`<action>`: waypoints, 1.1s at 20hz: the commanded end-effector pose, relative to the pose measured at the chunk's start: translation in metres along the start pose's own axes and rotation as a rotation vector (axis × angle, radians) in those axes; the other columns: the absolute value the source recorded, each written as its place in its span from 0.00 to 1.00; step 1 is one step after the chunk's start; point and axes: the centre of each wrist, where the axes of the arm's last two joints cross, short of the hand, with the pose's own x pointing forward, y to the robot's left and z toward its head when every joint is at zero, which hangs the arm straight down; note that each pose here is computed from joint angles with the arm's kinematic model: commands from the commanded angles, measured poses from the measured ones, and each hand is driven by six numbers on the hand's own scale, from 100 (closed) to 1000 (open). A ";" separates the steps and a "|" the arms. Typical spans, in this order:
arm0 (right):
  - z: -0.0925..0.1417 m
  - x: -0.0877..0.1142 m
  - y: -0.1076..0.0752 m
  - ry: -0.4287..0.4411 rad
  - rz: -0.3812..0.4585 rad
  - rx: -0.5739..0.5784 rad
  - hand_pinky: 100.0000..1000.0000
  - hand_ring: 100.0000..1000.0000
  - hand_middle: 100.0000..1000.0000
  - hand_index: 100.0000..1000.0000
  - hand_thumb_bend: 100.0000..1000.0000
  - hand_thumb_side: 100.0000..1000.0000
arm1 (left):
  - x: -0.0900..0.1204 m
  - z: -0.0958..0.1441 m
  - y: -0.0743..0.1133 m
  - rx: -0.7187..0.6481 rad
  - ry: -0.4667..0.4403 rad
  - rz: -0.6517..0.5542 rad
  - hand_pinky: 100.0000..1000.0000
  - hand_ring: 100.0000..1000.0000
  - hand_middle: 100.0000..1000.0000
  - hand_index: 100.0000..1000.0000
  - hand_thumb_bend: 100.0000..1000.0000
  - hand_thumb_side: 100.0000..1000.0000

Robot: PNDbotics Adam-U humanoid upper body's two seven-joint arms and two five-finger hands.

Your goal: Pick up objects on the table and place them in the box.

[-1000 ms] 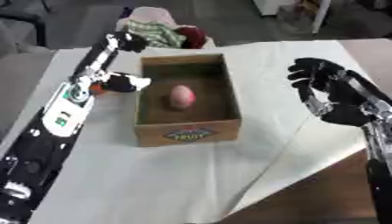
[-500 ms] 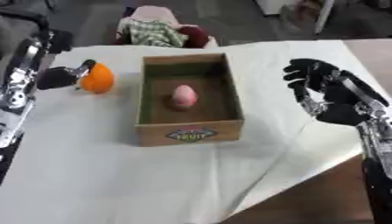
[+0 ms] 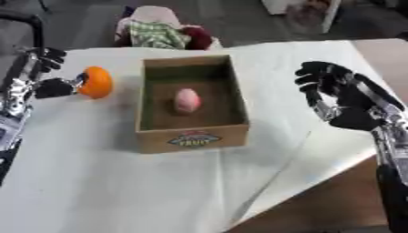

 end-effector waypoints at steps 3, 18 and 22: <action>-0.007 0.006 -0.005 -0.020 0.029 0.011 0.76 0.80 0.77 0.89 0.00 0.14 | -0.014 -0.007 0.000 0.004 0.016 -0.047 0.78 0.68 0.61 0.73 0.49 0.09; -0.012 0.006 -0.005 -0.031 0.035 0.022 0.76 0.80 0.77 0.89 0.00 0.15 | -0.014 -0.014 -0.017 0.005 0.010 -0.065 0.74 0.61 0.54 0.68 0.46 0.09; -0.012 0.006 -0.005 -0.030 0.035 0.024 0.76 0.80 0.77 0.89 0.00 0.16 | -0.012 -0.015 -0.018 0.050 0.013 -0.074 0.70 0.53 0.44 0.57 0.00 0.14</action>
